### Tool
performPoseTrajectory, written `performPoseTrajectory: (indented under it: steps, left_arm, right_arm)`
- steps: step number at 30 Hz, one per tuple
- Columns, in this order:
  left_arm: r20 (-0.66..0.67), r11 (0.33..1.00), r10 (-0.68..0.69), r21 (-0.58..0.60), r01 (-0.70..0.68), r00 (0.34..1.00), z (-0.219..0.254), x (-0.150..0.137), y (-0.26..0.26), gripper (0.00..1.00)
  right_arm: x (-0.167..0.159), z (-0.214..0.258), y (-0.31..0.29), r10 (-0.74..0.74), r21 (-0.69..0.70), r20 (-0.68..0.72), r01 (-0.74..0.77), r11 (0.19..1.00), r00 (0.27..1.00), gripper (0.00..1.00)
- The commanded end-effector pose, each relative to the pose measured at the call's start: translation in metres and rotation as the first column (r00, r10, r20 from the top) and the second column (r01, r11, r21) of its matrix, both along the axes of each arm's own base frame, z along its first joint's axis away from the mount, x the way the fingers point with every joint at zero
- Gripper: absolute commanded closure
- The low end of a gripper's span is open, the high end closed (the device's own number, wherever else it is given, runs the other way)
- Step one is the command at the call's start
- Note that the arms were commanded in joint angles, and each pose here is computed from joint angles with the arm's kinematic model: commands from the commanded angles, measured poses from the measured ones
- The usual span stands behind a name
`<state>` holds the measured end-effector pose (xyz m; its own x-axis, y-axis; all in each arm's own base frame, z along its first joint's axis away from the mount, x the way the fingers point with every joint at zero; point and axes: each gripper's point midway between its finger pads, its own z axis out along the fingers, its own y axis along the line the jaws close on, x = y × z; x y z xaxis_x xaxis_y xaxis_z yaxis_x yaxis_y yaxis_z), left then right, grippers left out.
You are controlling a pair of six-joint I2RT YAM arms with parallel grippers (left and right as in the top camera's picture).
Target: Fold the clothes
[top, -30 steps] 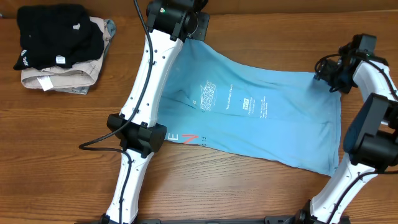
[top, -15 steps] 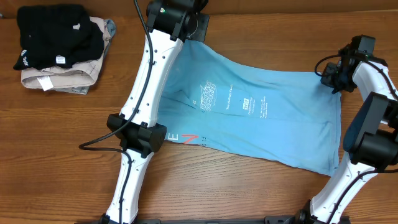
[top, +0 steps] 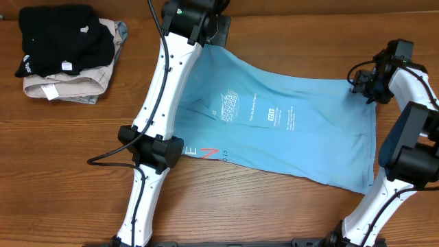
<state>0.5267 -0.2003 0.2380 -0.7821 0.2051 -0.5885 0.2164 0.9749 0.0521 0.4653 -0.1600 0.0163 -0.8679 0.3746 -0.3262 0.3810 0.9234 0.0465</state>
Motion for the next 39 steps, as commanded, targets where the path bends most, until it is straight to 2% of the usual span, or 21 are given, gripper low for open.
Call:
performPoseTrajectory:
  steps: [1, 4, 6, 8, 12, 18, 23, 28, 33, 34, 37, 39]
  left_arm:
    - [0.001, 1.000, 0.020, -0.008, -0.020, 1.000, 0.000, 0.002, 0.004, 0.96]
    - [0.001, 1.000, 0.025, -0.012, -0.025, 1.000, 0.000, 0.002, 0.004, 0.96]
    - [0.001, 1.000, 0.025, -0.012, -0.025, 1.000, 0.000, 0.002, 0.004, 0.96]
    - [0.001, 1.000, 0.025, -0.011, -0.025, 1.000, 0.000, 0.002, 0.004, 0.96]
    - [0.001, 1.000, 0.025, -0.012, -0.025, 1.000, 0.000, 0.002, 0.004, 0.96]
    - [-0.008, 0.998, 0.056, -0.024, -0.056, 0.998, -0.001, 0.003, 0.010, 0.96]
    - [-0.007, 0.998, 0.058, -0.025, -0.058, 0.998, -0.001, 0.003, 0.010, 0.96]
    - [-0.006, 0.997, 0.067, -0.039, -0.068, 0.998, 0.000, 0.004, 0.009, 0.96]
    - [-0.008, 0.997, 0.056, -0.055, -0.057, 0.998, 0.000, 0.004, 0.006, 0.96]
    - [-0.008, 0.997, 0.057, -0.054, -0.057, 0.998, 0.000, 0.004, 0.006, 0.96]
    - [-0.008, 0.997, 0.056, -0.054, -0.057, 0.998, 0.000, 0.004, 0.006, 0.96]
    - [-0.007, 0.997, 0.056, -0.054, -0.057, 0.998, 0.000, 0.004, 0.006, 0.96]
  right_arm:
    - [-0.002, -0.006, -0.005, -0.009, -0.004, -0.011, 0.009, 1.000, 1.000, 0.31]
    - [-0.005, -0.015, -0.003, -0.009, 0.005, -0.031, 0.009, 1.000, 0.999, 0.38]
    - [-0.008, -0.021, -0.002, -0.008, 0.011, -0.050, 0.009, 1.000, 0.999, 0.48]
    - [-0.010, -0.023, -0.002, -0.008, 0.014, -0.060, 0.009, 1.000, 0.998, 0.68]
    - [-0.009, -0.019, -0.002, -0.016, 0.015, -0.052, 0.017, 1.000, 0.998, 0.96]
    - [-0.006, 0.017, 0.012, 0.010, 0.072, 0.014, -0.011, 0.997, 1.000, 0.96]
    - [-0.011, 0.054, 0.047, 0.072, 0.142, 0.046, -0.078, 0.987, 0.996, 0.96]
    - [-0.033, 0.052, 0.102, 0.175, 0.181, -0.070, -0.160, 0.970, 0.982, 0.96]
    - [-0.064, 0.032, 0.136, 0.145, 0.089, -0.244, -0.126, 0.988, 0.959, 0.96]
    - [-0.071, 0.028, 0.141, 0.134, 0.074, -0.274, -0.118, 0.990, 0.952, 0.92]
    - [-0.091, 0.018, 0.160, 0.165, 0.078, -0.341, -0.147, 0.986, 0.926, 0.71]
    - [-0.097, 0.016, 0.167, 0.182, 0.081, -0.362, -0.164, 0.983, 0.914, 0.64]
